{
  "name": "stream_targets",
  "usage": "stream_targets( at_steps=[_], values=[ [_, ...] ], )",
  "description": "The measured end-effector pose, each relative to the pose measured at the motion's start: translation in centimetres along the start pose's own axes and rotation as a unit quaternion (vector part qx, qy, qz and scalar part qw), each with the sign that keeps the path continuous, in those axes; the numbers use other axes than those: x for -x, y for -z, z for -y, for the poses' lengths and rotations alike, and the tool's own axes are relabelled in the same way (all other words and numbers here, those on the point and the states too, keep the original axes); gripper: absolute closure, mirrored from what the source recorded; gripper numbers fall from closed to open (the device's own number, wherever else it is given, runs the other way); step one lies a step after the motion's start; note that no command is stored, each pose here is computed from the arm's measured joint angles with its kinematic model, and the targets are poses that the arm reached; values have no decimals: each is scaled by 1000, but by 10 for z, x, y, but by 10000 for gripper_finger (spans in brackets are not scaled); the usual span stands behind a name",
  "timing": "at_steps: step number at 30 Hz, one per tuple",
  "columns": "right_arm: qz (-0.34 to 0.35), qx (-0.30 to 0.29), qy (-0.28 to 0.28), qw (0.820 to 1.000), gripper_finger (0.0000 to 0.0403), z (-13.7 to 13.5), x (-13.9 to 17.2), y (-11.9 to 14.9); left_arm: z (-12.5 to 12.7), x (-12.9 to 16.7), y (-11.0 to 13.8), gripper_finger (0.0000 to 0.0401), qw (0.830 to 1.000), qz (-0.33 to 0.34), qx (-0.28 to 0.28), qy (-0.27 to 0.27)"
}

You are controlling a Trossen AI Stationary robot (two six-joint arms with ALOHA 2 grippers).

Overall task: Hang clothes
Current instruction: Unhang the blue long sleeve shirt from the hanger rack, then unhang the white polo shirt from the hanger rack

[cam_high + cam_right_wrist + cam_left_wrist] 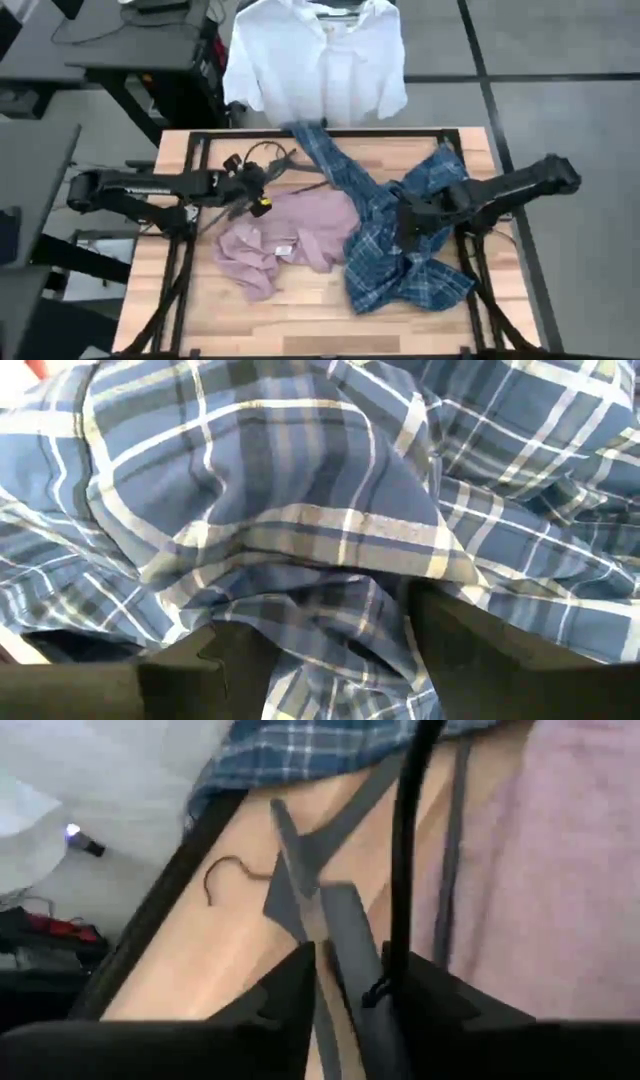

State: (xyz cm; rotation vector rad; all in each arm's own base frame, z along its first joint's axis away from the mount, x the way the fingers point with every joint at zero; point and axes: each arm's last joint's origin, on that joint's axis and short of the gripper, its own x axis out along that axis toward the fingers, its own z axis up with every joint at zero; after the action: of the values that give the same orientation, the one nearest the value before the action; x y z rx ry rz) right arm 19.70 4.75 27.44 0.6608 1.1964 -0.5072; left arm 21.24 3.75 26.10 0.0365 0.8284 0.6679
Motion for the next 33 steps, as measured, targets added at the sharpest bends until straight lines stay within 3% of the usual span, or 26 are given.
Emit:
stream_targets(
  at_steps=[5,8,13,19,25,27,30,33],
  values=[
    [-11,2,-11,1000,194,0,1,1,-9,23,-21,242,996,-23,41,71],
    [-10,10,-16,1000,194,0,12,0,-18,38,-26,226,993,-63,53,82],
    [-6,17,-44,999,194,-3,55,-3,-32,65,-35,222,988,-102,91,74],
    [-38,60,-153,986,194,-4,113,2,-40,86,-54,223,985,-66,115,111],
    [56,74,-181,979,194,7,152,-2,-42,93,-68,223,983,-13,135,126],
    [132,65,-173,974,194,12,164,-7,-43,97,-72,223,982,-3,139,129],
    [284,50,-150,946,194,14,177,-23,-46,100,-76,223,980,13,148,130],
    [377,86,-119,915,194,14,184,-47,-52,103,-80,223,977,19,164,135]
  ],
)
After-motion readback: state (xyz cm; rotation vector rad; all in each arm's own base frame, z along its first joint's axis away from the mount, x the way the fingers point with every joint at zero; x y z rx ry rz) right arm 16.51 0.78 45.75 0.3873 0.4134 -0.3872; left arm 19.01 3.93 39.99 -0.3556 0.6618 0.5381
